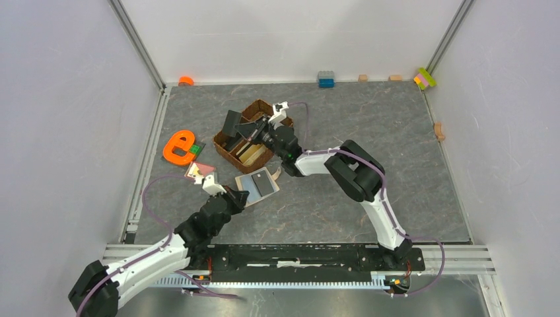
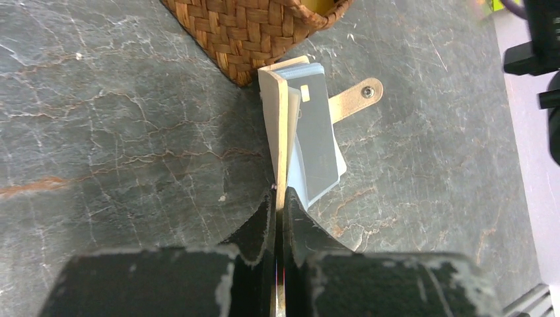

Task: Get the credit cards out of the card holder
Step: Place the credit card in the storage box.

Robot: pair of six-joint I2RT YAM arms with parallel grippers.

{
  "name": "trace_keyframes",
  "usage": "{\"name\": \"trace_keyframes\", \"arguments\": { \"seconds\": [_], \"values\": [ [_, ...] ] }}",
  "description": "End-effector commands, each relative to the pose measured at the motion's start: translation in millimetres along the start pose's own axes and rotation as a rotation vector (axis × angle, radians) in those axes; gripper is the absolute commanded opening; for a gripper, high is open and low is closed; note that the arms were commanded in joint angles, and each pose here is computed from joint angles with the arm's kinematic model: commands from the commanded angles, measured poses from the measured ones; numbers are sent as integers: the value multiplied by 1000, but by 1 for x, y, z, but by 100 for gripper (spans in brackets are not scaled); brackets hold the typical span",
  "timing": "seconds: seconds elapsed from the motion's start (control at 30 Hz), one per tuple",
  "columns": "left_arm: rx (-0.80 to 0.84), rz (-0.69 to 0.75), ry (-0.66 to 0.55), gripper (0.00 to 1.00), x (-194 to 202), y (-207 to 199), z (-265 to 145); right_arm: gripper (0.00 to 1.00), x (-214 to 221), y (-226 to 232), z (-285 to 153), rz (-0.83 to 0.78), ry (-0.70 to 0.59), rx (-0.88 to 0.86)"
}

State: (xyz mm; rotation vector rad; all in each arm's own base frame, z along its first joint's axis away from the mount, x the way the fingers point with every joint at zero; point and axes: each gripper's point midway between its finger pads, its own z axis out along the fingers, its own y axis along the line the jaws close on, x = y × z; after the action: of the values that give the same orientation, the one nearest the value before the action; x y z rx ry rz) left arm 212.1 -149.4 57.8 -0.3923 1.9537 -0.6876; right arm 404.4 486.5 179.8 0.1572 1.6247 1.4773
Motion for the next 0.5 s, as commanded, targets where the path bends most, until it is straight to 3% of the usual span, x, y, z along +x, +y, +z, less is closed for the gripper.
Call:
{"name": "trace_keyframes", "arguments": {
  "seconds": [0.0, 0.37, 0.47],
  "values": [
    [-66, 42, -47, 2, 1, 25, 1, 0, -1, -7, 19, 39, -76, 39],
    [-59, 38, -62, 2, 0, 26, 0, 0, 16, -56, 26, 89, -136, 184],
    [-59, 39, -63, 2, -1, 25, 0, 12, 19, -60, 26, 84, -153, 208]
  ]
}}
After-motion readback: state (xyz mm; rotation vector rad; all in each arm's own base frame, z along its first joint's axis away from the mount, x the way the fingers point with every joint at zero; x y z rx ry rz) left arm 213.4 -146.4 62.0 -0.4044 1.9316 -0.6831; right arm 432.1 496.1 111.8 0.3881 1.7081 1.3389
